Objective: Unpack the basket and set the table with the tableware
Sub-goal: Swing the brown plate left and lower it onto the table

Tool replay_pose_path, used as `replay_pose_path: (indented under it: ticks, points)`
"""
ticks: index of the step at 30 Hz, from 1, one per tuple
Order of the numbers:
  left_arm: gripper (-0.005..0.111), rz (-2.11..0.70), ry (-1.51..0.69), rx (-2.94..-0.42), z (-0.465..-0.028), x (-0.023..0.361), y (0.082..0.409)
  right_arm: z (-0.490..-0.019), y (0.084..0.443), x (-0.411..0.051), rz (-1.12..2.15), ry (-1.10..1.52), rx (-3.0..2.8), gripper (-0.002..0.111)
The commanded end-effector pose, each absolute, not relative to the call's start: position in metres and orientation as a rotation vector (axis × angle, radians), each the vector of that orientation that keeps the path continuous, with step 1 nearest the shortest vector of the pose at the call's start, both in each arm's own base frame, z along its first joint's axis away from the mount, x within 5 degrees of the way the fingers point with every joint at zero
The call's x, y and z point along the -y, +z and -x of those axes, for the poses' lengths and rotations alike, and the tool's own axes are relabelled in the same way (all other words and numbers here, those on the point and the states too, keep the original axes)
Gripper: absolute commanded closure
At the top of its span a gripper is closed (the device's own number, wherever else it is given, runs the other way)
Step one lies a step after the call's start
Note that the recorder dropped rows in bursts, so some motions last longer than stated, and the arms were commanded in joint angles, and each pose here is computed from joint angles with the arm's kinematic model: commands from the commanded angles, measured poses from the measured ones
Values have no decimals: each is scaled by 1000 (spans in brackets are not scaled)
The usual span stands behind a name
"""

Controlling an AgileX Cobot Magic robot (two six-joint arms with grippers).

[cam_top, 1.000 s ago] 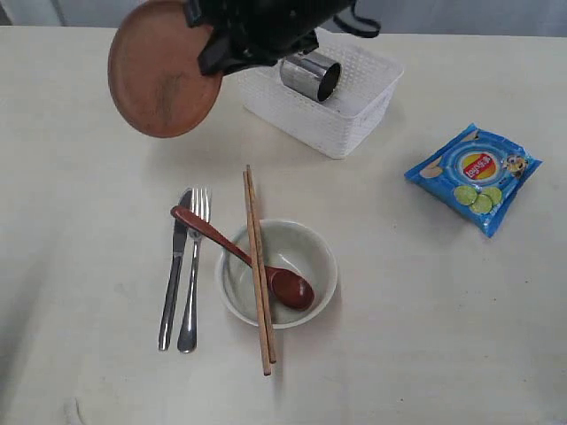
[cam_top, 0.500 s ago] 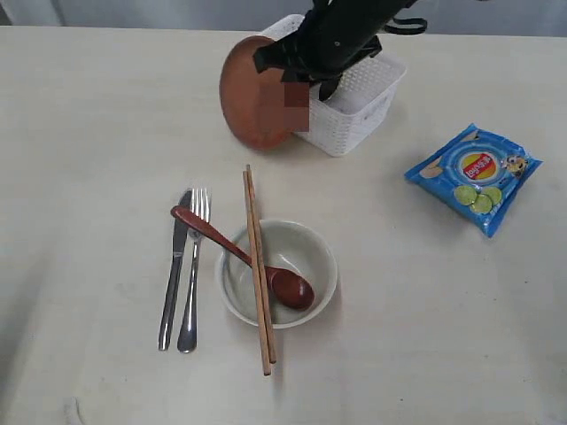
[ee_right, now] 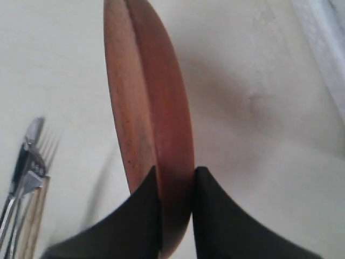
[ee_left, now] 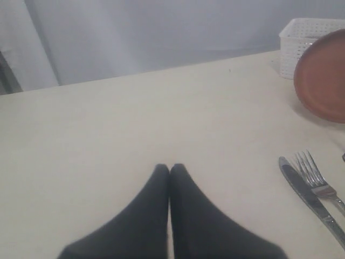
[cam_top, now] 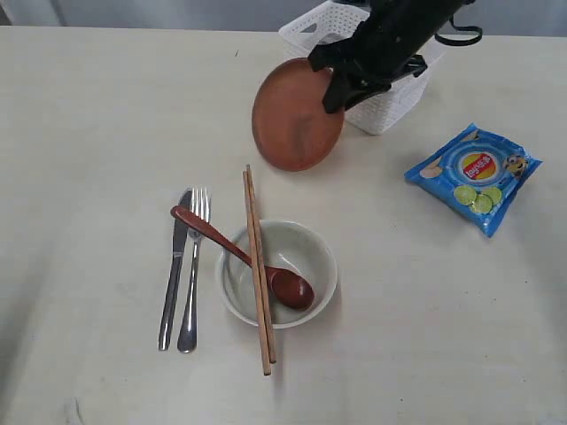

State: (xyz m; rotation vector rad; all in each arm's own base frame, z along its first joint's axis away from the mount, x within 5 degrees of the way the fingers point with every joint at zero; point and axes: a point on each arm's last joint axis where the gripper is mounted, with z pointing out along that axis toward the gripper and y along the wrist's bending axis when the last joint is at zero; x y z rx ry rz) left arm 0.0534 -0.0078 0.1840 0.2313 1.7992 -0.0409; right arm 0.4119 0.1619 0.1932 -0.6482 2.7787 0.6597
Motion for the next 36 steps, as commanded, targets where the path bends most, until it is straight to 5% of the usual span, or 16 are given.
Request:
replay_pose_path:
  ticks: [1, 9, 22, 29, 36]
  points:
    - [107, -227, -42, -1791, -53, 8, 184, -411, 197, -167, 622, 773, -2759, 109]
    - [107, -227, -42, -1791, -53, 8, 184, -404, 165, -171, 682, 838, -2905, 109]
    - [107, -227, -42, -1791, -53, 8, 184, -413, 163, -180, 609, 749, -2825, 108]
    - [107, -227, -42, -1791, -53, 8, 184, -413, 162, -178, 611, 697, -2836, 73]
    - [107, -227, -42, -1791, -53, 8, 184, -413, 161, -176, 619, 676, -2844, 70]
